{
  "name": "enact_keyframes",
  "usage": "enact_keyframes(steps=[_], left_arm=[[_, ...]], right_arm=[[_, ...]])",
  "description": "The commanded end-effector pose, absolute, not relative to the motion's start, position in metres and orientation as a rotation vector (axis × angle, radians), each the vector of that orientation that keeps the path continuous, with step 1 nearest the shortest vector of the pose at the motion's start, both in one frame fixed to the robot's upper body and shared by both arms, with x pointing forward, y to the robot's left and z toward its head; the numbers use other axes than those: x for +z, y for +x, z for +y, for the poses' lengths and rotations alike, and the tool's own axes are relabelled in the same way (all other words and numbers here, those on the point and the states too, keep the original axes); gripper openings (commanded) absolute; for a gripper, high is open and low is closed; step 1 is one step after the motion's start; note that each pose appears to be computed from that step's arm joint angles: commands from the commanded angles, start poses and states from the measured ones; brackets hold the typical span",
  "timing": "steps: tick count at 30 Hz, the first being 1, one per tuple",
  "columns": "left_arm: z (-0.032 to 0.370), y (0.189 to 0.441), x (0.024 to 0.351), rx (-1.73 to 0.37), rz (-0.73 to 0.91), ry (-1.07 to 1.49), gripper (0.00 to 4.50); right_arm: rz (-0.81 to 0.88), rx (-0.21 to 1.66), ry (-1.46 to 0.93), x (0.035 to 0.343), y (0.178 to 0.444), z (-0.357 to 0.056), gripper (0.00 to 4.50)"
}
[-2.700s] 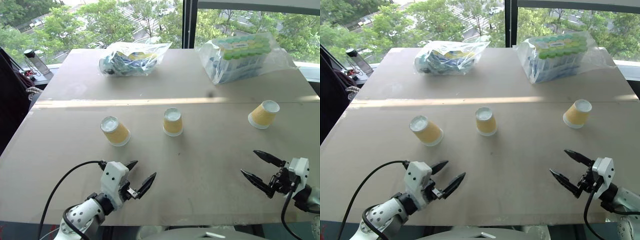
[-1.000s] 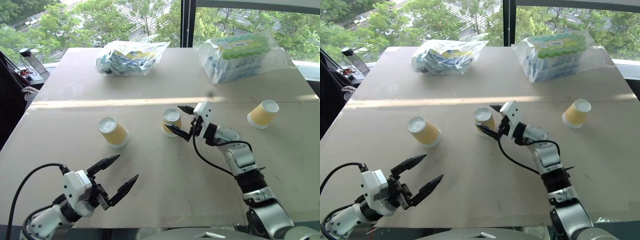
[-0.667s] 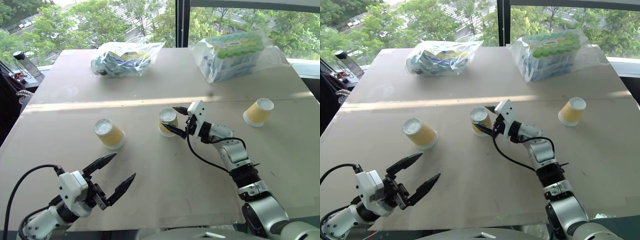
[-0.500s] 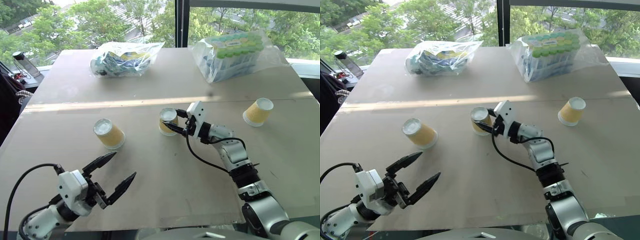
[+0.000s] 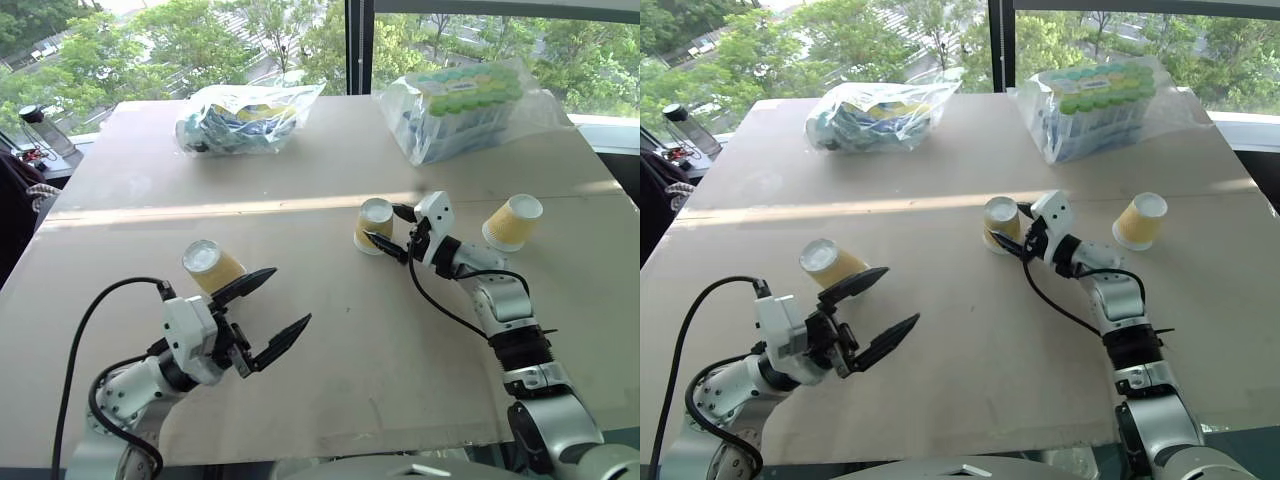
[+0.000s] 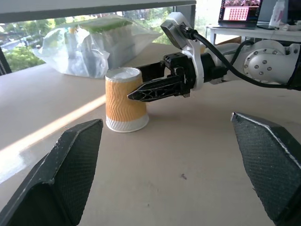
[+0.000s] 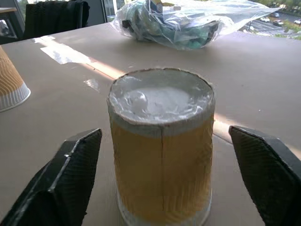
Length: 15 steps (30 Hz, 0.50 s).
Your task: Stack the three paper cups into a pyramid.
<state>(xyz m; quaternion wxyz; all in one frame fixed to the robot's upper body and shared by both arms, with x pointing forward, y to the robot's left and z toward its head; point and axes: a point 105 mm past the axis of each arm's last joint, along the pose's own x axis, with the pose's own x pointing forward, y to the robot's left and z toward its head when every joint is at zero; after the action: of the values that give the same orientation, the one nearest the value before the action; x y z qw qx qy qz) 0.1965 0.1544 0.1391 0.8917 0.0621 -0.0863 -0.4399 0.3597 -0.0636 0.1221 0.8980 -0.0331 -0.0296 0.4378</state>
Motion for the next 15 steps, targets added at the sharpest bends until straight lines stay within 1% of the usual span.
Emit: enact_keyframes(steps=[1, 3, 7, 8, 11, 15], left_arm=[[0.147, 0.193, 0.147, -0.946, -0.199, 0.148, 4.50], [0.147, 0.194, 0.147, -0.952, -0.194, 0.151, 4.50], [0.132, 0.192, 0.152, -1.034, -0.168, 0.144, 4.50], [0.128, 0.193, 0.155, -1.052, -0.167, 0.136, 4.50], [0.116, 0.201, 0.168, -1.089, -0.183, 0.103, 4.50], [0.101, 0.211, 0.180, -1.140, -0.192, 0.111, 4.50]], right_arm=[[-0.187, 0.874, -0.072, 0.148, 0.355, -0.068, 4.49], [-0.195, 0.853, -0.074, 0.149, 0.350, -0.077, 4.49], [-0.144, 0.832, -0.119, 0.136, 0.314, -0.113, 4.49], [-0.149, 0.801, -0.128, 0.136, 0.309, -0.123, 4.49], [-0.212, 0.622, -0.162, 0.147, 0.307, -0.161, 4.49], [-0.324, 0.359, -0.260, 0.172, 0.313, -0.211, 4.49]])
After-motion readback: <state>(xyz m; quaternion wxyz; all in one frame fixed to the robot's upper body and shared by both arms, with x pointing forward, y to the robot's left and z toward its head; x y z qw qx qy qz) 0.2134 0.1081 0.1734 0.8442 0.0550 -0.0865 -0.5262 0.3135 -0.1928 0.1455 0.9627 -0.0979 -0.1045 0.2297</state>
